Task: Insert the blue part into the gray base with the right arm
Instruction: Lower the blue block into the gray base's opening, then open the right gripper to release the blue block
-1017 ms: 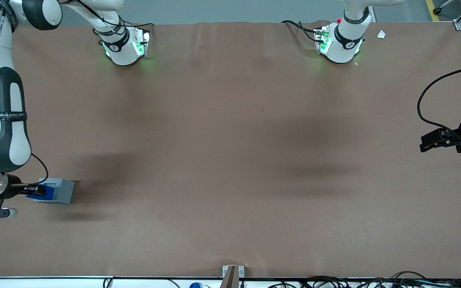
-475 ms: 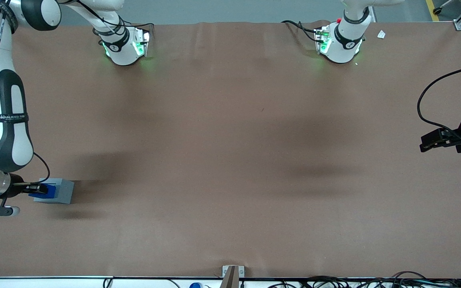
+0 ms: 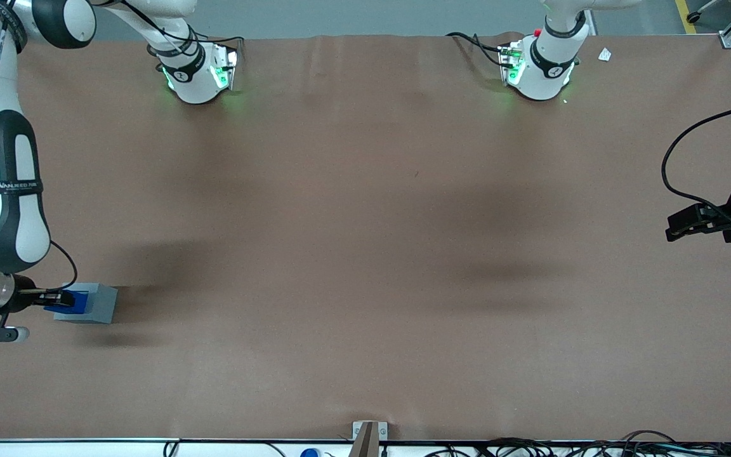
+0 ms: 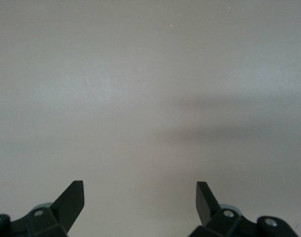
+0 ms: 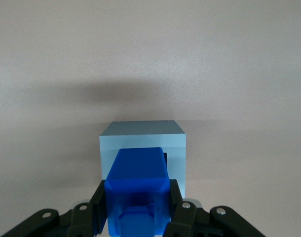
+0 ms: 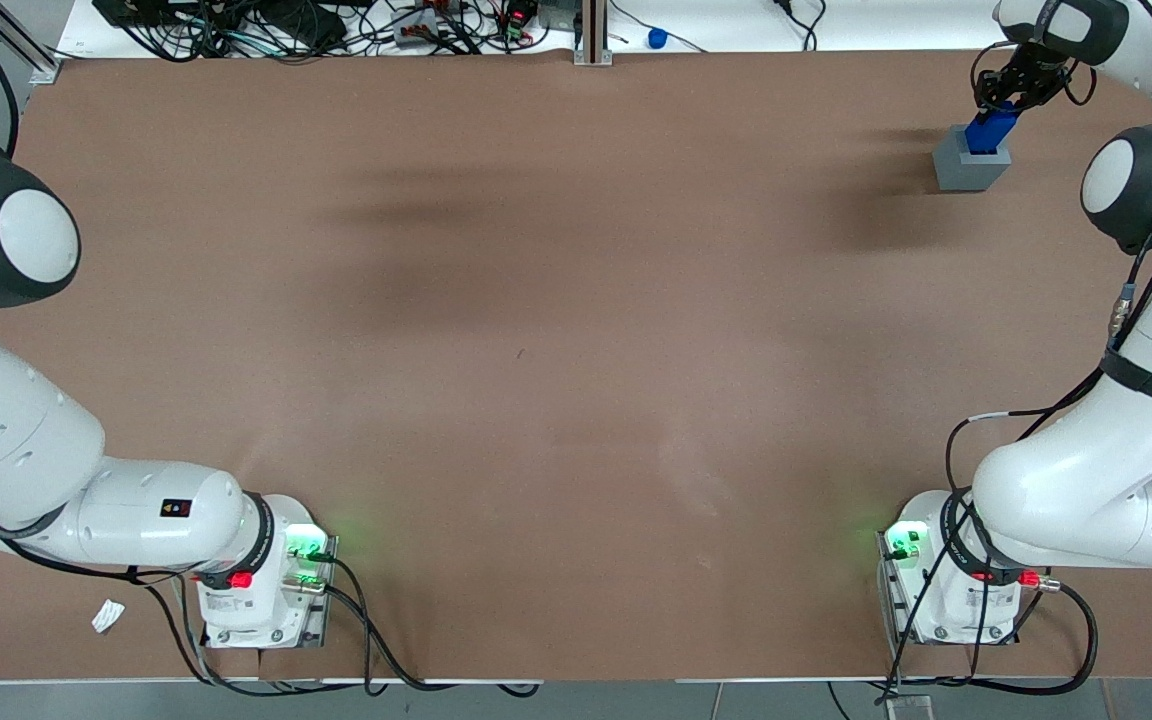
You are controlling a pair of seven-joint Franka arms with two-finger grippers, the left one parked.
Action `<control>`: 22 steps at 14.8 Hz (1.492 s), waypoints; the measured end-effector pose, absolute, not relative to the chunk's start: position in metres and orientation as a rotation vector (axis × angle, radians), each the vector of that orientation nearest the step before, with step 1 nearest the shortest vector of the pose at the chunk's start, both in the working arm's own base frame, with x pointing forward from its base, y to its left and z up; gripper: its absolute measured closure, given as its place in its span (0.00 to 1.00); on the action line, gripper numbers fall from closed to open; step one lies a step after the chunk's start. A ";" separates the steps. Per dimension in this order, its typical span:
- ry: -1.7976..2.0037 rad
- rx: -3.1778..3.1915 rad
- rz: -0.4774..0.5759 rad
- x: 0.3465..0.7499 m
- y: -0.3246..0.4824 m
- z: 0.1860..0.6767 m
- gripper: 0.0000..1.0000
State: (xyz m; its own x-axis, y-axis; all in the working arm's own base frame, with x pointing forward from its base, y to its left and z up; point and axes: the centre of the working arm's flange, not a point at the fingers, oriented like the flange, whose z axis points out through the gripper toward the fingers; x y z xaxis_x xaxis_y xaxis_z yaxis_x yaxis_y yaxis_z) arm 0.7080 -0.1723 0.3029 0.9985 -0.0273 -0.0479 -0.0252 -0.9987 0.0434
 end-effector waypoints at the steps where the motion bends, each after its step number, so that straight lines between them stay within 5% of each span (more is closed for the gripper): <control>1: -0.042 3.098 -0.082 0.707 -0.173 0.303 0.49; 19: -0.074 3.103 -0.083 0.701 -0.185 0.294 0.46; 22: -0.112 3.144 -0.065 0.702 -0.183 0.294 0.20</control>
